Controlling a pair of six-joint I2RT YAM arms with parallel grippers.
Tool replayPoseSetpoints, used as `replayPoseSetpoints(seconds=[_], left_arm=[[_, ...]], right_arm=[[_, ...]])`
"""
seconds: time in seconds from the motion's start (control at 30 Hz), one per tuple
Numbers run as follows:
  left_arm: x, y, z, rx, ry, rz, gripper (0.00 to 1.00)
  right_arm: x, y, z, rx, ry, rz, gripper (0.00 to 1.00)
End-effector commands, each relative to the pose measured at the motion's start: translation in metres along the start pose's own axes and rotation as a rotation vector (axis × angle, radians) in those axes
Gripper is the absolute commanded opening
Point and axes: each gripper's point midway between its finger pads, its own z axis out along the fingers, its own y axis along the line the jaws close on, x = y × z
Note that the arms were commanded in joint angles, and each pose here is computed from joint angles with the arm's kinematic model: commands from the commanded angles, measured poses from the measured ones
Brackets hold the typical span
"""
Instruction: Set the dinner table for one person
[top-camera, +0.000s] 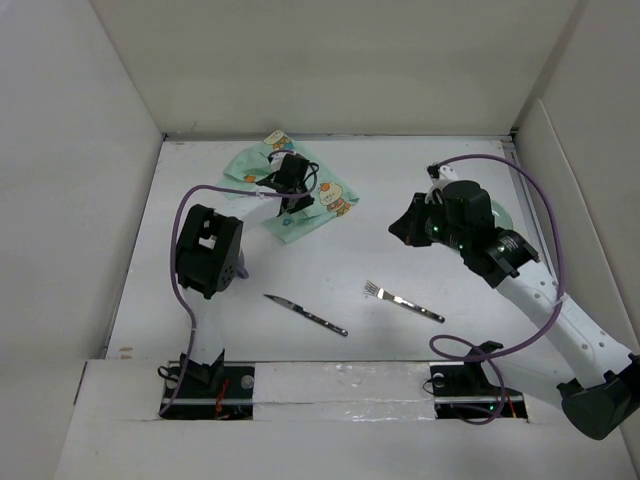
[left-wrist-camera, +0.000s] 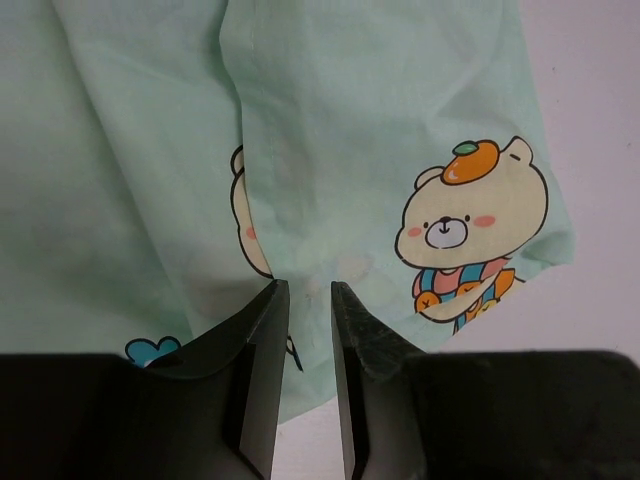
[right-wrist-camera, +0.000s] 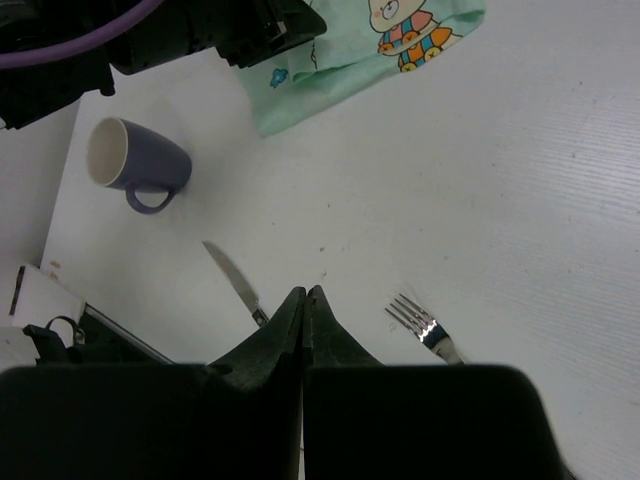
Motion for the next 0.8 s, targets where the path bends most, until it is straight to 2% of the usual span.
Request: replayPoseSetpoints(seconds=[0.0, 0.77], left_arm=[[-0.011, -0.003, -0.007, -0.002, -0.035, -0.031, 0.22], [0.025, 0.014, 0.004, -0.082, 0.056, -0.007, 0.38]], right_arm=[[0.0, 0.001, -0.002, 0.004, -0.011, 0.001, 0.01], [0.005, -0.003, 0.005, 0.008, 0.002, 0.001, 0.04]])
